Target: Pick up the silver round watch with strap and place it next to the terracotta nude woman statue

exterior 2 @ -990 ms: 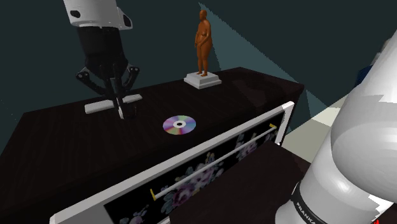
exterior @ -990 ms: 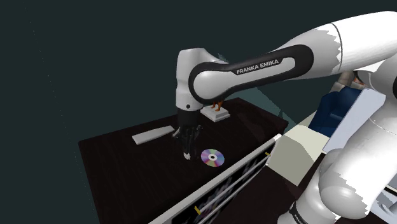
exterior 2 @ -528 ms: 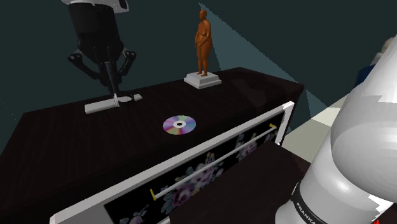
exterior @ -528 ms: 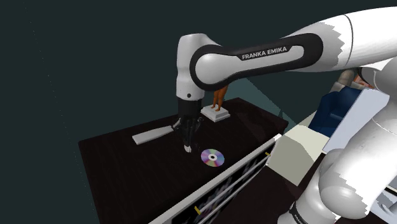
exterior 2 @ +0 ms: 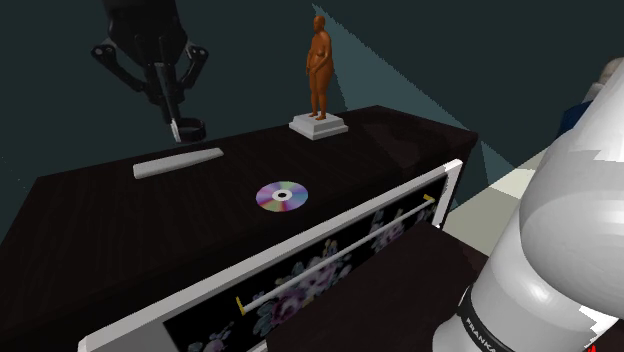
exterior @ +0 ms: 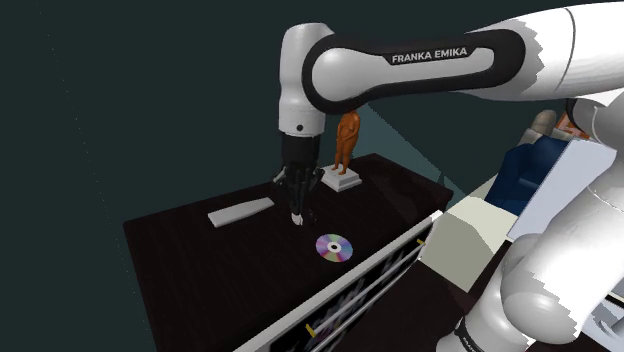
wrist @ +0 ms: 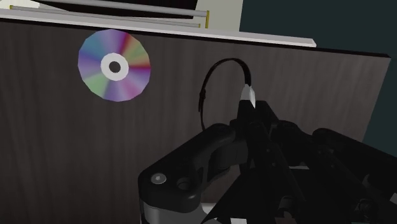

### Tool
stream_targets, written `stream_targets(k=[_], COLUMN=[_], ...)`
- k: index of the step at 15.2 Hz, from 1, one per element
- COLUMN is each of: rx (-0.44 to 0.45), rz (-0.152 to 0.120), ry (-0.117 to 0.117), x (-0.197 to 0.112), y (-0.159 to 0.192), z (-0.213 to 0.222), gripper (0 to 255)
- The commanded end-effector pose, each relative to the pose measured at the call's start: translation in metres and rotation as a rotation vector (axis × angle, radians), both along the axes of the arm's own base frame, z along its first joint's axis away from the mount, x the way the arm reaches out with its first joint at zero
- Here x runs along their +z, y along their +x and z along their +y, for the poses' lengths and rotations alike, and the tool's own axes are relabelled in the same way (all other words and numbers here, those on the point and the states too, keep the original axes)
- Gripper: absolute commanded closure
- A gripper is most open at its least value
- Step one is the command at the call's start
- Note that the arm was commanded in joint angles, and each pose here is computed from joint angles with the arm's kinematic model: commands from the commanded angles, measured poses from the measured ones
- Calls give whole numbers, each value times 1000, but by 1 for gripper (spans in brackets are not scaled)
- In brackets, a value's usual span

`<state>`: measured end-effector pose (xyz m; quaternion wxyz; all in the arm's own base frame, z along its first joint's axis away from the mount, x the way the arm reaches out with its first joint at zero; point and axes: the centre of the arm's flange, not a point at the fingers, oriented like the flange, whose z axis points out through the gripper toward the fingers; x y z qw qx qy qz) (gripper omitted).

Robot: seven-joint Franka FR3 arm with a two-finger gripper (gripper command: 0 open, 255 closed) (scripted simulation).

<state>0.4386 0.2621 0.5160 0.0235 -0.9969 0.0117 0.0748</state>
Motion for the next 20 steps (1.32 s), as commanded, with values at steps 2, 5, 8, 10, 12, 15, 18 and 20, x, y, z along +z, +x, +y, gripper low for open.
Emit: stream_targets(k=[2, 5, 8, 10, 12, 15, 18, 20], rx=[0, 0, 0, 0, 0, 0, 0, 0], rz=[1, 1, 1, 1, 1, 1, 1, 1], ry=[0, 0, 0, 0, 0, 0, 0, 0], x=[16, 32, 48, 58, 69, 85, 100, 111], y=[0, 0, 0, 0, 0, 0, 0, 0], z=[0, 0, 0, 0, 0, 0, 0, 0], gripper=[255, 255, 255, 255, 255, 255, 255, 255])
